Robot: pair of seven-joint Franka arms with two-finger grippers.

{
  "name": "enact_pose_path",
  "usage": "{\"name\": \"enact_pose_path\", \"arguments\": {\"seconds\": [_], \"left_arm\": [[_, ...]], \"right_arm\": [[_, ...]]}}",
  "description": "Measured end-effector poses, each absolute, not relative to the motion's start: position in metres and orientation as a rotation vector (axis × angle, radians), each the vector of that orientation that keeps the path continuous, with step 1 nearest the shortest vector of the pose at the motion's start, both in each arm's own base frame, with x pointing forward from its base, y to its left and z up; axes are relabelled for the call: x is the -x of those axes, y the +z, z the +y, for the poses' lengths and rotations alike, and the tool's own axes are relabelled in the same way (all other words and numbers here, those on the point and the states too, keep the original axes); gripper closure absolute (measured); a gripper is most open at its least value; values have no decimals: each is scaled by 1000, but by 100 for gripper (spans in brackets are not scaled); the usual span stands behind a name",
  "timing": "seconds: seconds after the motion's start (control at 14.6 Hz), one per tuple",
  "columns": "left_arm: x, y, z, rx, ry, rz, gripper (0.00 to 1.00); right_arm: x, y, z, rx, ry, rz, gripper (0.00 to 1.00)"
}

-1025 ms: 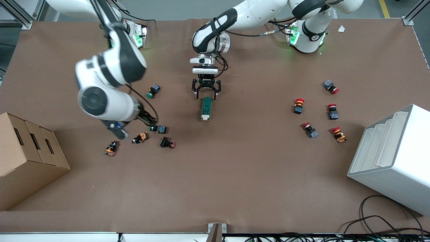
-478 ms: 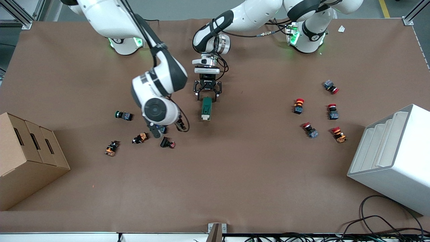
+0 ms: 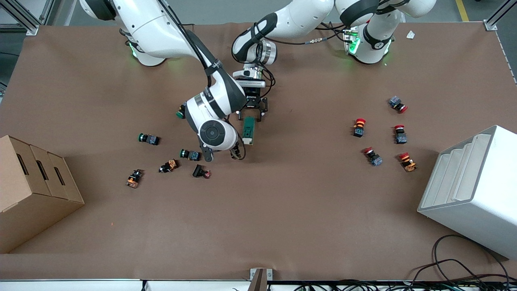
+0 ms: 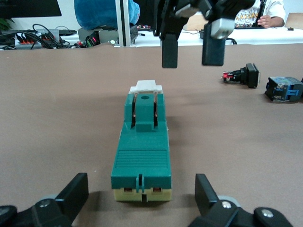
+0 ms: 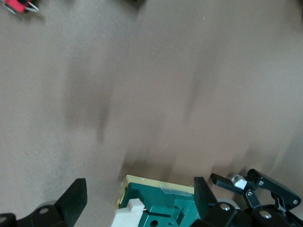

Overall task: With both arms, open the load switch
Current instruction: 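Hold the left gripper above the switch while the right gripper reaches the handle, then press the white switch handle down with the right gripper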

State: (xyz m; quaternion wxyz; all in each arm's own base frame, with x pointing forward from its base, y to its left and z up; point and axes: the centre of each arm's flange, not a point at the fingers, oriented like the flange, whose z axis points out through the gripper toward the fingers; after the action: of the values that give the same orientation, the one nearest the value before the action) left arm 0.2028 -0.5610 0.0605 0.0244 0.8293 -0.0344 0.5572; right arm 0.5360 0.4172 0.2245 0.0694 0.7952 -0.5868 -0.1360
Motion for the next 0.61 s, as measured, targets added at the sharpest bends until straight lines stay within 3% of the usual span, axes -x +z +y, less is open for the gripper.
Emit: {"name": "enact_pose_path", "arguments": {"seconds": [0.61], "left_arm": [[-200, 58, -561, -2555, 1746, -113, 0]], "right_arm": [[-506, 215, 457, -2355, -380, -1789, 0]]}}
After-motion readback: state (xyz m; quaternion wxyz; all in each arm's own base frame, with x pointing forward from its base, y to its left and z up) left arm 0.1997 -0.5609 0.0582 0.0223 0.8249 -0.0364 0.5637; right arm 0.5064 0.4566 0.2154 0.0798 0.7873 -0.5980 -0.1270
